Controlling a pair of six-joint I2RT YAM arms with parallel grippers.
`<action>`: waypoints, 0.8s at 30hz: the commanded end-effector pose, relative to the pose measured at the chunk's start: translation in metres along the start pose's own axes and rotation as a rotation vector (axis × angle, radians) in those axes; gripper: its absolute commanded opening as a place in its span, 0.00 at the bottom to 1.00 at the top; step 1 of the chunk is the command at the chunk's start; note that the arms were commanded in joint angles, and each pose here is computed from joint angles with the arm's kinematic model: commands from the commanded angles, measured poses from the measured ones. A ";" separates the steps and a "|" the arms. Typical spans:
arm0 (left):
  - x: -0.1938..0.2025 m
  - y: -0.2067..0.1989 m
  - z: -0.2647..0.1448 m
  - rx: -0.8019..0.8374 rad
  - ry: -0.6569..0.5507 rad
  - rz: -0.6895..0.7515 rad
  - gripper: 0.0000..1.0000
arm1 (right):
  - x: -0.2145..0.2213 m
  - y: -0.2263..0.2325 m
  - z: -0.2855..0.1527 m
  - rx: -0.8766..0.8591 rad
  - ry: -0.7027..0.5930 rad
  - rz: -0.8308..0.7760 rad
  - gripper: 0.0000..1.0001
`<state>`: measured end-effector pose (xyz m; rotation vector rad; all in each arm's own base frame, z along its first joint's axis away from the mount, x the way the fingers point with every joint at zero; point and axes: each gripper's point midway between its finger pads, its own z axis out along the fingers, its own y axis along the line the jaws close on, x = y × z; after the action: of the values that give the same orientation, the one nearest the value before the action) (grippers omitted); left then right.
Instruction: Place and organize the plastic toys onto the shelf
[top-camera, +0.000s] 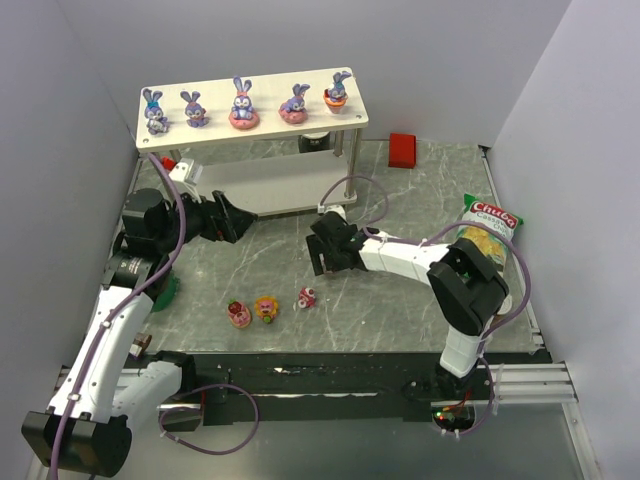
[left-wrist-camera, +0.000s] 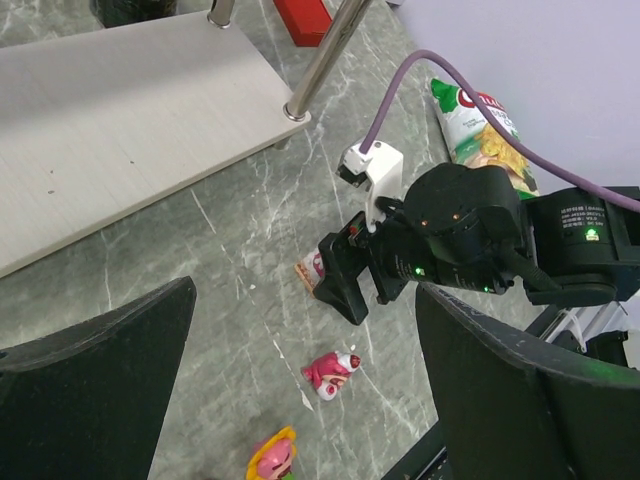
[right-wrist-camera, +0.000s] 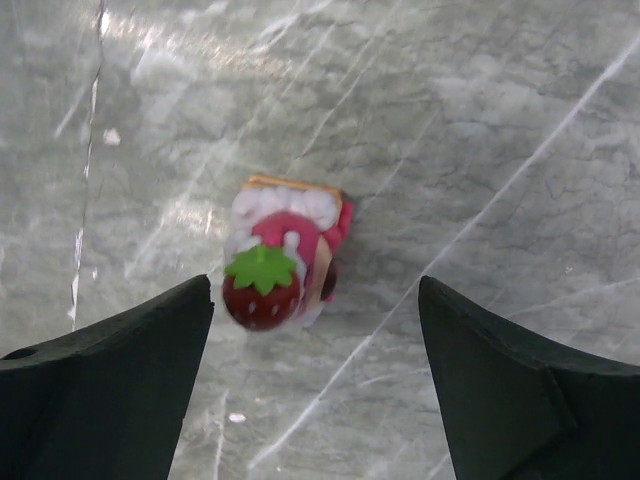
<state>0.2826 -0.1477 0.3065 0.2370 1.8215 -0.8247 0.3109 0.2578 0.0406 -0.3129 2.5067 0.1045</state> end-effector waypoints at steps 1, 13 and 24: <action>-0.022 -0.012 -0.002 0.034 -0.060 0.070 0.97 | -0.045 0.016 -0.029 -0.099 -0.115 -0.149 0.91; -0.018 -0.013 -0.005 0.042 -0.055 0.113 0.96 | -0.046 0.028 -0.043 -0.452 -0.177 -0.616 0.82; -0.017 -0.013 -0.005 0.043 -0.041 0.122 0.96 | -0.043 0.026 -0.035 -0.574 -0.171 -0.766 0.77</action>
<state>0.2827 -0.1475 0.3070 0.3026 1.7988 -0.7837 0.3097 0.2803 0.0781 -1.3142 2.0871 0.4643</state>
